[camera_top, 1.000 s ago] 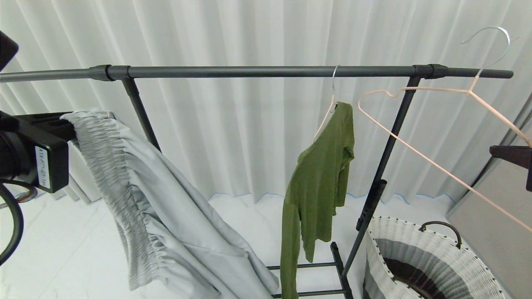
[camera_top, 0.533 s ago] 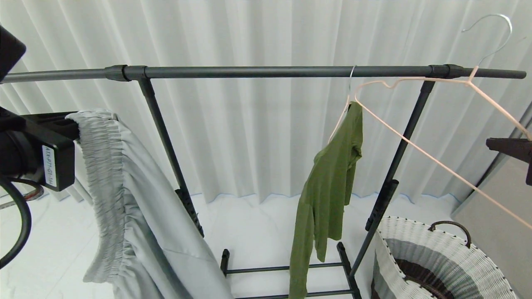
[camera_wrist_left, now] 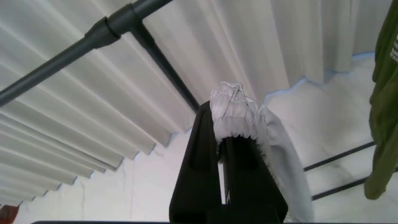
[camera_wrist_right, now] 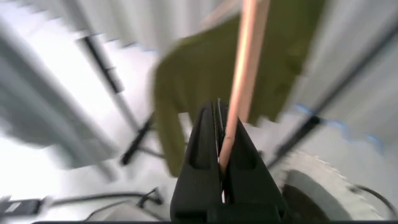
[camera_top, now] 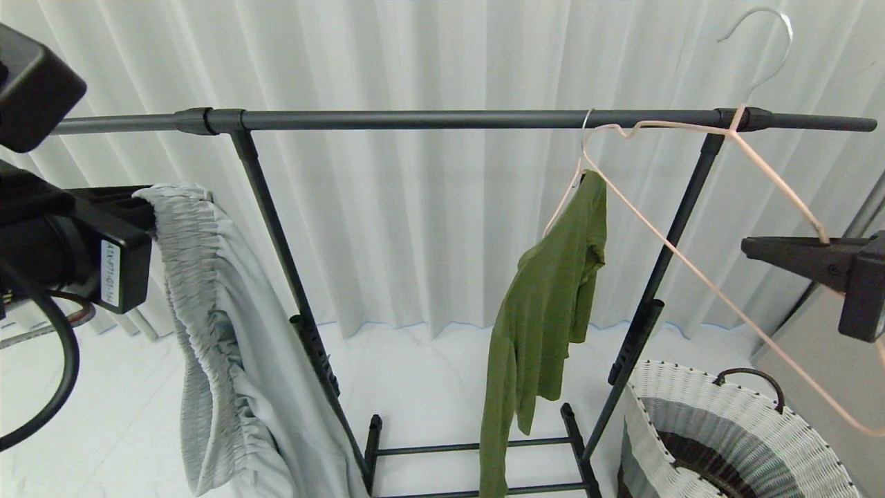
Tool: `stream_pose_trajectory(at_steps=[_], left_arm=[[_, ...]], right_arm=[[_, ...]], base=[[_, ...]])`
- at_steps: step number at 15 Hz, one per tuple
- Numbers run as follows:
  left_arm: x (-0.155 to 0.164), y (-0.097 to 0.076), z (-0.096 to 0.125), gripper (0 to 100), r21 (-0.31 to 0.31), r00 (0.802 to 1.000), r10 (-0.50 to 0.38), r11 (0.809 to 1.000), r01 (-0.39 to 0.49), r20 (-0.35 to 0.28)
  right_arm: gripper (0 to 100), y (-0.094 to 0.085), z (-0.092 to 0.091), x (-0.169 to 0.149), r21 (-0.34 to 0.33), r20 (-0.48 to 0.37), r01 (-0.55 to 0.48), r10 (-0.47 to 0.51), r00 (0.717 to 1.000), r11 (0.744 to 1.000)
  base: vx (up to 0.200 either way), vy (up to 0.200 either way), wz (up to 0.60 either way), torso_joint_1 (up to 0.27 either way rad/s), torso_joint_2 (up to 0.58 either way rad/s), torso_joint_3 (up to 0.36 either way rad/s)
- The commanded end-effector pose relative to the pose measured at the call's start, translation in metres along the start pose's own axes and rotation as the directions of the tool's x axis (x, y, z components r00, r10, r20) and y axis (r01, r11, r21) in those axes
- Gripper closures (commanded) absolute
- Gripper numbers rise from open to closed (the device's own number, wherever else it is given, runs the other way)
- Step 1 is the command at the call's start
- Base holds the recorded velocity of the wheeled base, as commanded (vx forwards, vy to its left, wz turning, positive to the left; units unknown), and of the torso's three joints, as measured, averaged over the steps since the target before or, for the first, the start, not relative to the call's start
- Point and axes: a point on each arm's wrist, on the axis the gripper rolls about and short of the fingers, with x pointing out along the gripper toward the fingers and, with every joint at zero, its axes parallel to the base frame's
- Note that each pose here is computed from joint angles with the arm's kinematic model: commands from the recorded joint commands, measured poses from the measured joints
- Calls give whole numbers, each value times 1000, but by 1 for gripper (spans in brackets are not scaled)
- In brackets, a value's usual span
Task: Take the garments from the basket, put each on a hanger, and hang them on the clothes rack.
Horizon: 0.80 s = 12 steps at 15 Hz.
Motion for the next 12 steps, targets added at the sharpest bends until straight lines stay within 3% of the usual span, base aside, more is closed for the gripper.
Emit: stream_pose_trajectory(at_steps=[1, 4, 9, 12], left_arm=[[13, -3, 5, 100, 5, 1000, -5, 1000, 5, -16], [25, -5, 12, 100, -17, 1000, -6, 1000, 6, -22], [26, -6, 12, 100, -13, 1000, -8, 1000, 8, -26], [34, -11, 14, 100, -7, 999, -27, 1000, 27, -33]], right_arm=[[100, 20, -6, 6, -18, -40, -111, 111, 993, 994], [100, 31, -15, 5, -38, -67, -174, 171, 983, 984], [100, 25, -14, -11, -40, -27, -152, 151, 988, 988], [100, 30, -18, -23, -70, -28, -298, 296, 955, 952]], base=[[0, 0, 0, 0, 0, 0], [0, 0, 0, 0, 0, 0], [0, 0, 0, 0, 0, 0], [0, 0, 0, 0, 0, 0]])
